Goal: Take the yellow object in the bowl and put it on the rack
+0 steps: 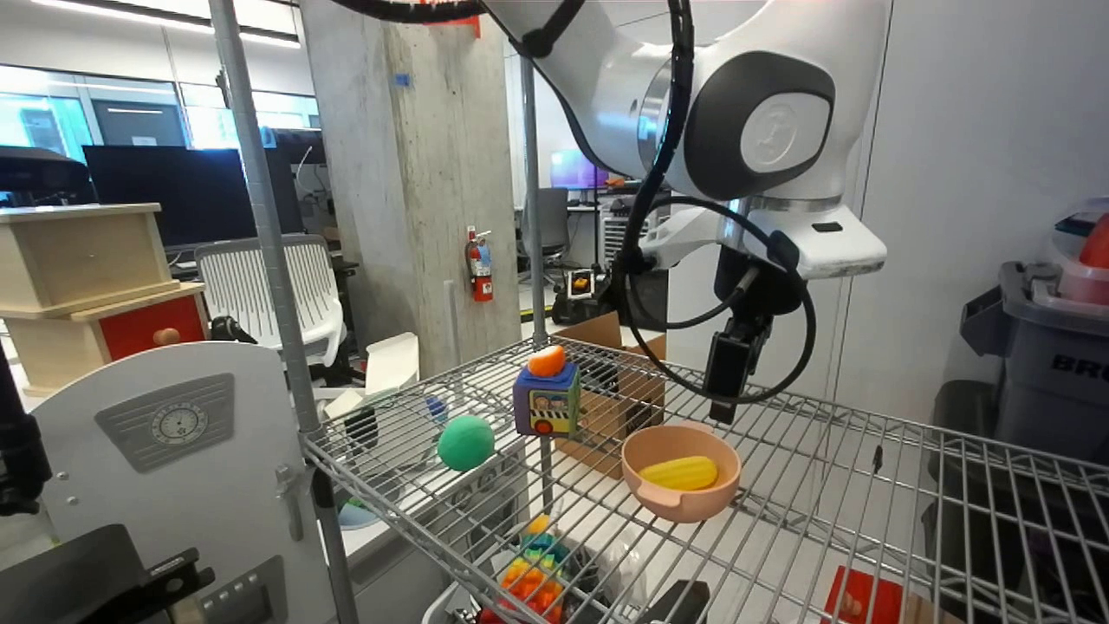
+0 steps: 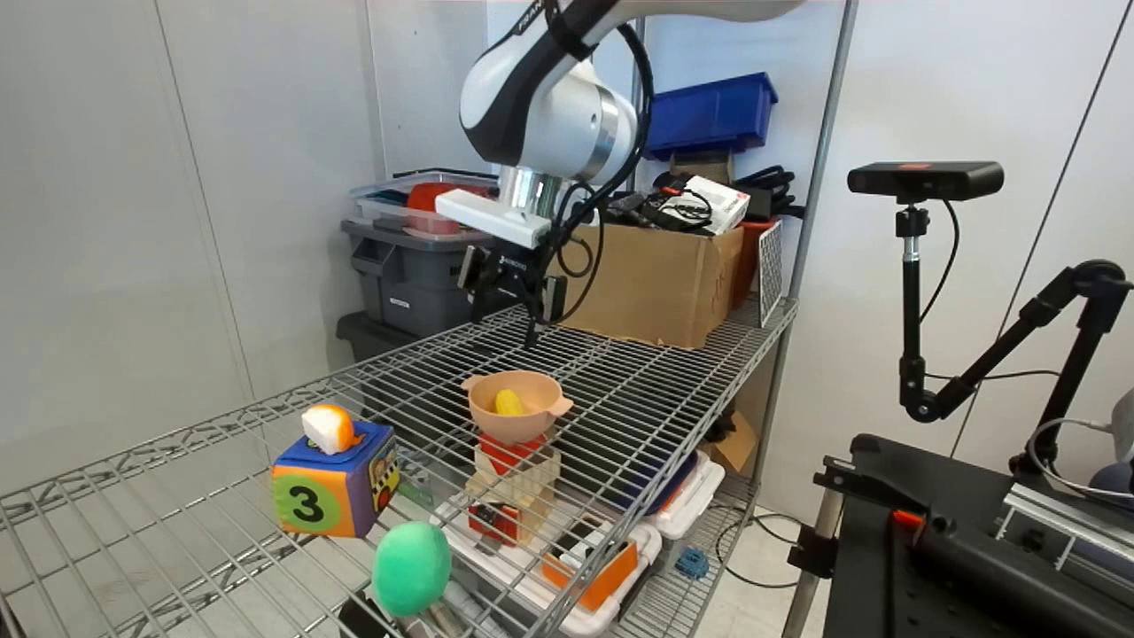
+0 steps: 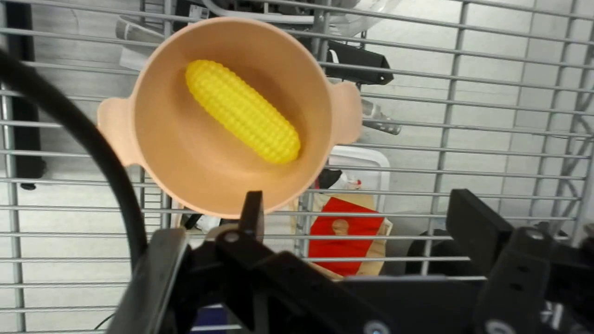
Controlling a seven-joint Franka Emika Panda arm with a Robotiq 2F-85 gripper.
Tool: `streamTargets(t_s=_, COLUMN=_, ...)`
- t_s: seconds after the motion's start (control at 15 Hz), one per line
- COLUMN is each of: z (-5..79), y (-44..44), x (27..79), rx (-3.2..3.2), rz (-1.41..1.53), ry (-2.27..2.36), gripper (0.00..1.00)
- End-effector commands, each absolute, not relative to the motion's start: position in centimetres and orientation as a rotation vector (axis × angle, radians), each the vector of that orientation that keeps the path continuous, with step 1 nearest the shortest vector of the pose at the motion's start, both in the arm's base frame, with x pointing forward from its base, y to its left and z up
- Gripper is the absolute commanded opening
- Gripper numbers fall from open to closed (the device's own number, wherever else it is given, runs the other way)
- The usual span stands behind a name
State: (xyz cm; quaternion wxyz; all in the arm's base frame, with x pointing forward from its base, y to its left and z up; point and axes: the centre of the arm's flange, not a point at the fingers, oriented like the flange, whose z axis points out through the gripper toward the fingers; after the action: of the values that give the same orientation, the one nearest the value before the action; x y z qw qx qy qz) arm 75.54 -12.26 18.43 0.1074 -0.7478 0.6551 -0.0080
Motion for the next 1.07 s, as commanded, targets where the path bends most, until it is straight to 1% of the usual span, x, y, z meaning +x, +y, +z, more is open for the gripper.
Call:
streamTargets(t_s=0.0, z=17.6, y=-12.4, x=74.4, rx=-2.24, rz=0.036, ry=1.964, gripper=1.0)
streamTargets(t_s=0.53, z=14.5, y=-9.5, x=72.8, rx=-2.334, rz=0.169, ry=1.928, gripper=1.0)
streamTargets(t_s=1.0, z=13.9, y=-10.0, x=73.5, rx=-2.394, rz=0.201, ry=1.955, gripper=1.0)
